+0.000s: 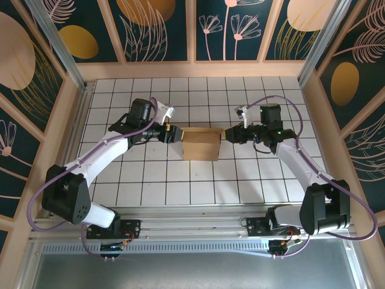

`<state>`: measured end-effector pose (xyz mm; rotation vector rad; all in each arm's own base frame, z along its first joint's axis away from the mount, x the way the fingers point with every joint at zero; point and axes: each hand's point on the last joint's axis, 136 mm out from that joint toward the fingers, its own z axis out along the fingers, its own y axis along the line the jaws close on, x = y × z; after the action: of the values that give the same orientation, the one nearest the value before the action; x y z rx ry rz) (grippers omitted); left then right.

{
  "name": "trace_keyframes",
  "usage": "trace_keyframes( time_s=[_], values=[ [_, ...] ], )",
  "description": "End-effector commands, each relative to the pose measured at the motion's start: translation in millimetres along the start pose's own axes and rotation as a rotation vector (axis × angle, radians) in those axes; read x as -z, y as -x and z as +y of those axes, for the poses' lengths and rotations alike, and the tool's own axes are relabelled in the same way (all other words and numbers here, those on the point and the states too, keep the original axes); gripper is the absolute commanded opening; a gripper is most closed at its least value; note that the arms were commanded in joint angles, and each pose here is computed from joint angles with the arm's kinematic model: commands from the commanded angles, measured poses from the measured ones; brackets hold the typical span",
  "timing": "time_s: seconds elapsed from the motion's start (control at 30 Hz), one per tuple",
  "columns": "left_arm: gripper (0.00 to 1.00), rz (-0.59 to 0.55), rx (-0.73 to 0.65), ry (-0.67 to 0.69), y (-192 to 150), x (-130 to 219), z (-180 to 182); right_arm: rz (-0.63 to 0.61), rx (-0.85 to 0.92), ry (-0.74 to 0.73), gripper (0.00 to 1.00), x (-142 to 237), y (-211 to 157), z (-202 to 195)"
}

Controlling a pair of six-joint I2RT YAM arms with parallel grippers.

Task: Fold the paper box

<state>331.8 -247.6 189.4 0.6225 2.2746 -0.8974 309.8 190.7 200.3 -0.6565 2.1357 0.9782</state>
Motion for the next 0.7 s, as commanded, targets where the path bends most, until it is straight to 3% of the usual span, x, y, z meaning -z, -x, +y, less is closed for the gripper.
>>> trace_keyframes(
  time_s=[0.0, 0.17, 0.37, 0.47, 0.67],
  values=[
    [0.61, -0.018, -0.005, 0.014, 5.5, -2.2, 3.6, -0.024, 0.033, -0.038, 0.34, 1.4, 3.4, -1.7],
    [0.46, -0.022, 0.002, 0.011, 9.3, -2.5, 2.9, -0.005, 0.039, -0.058, 0.28, -4.0, -1.0, -3.3],
    [0.36, 0.003, 0.022, 0.017, 4.7, -5.8, 5.9, 0.013, 0.066, -0.072, 0.26, -11.3, -2.5, 0.9],
    [0.21, 0.004, 0.037, 0.016, 4.1, -6.7, 6.1, 0.024, 0.088, -0.113, 0.21, -16.0, -2.8, -0.6],
    [0.13, -0.014, 0.045, 0.001, 6.4, -5.4, -1.3, 0.040, 0.102, -0.188, 0.11, -22.0, -3.2, -2.2]
  ],
)
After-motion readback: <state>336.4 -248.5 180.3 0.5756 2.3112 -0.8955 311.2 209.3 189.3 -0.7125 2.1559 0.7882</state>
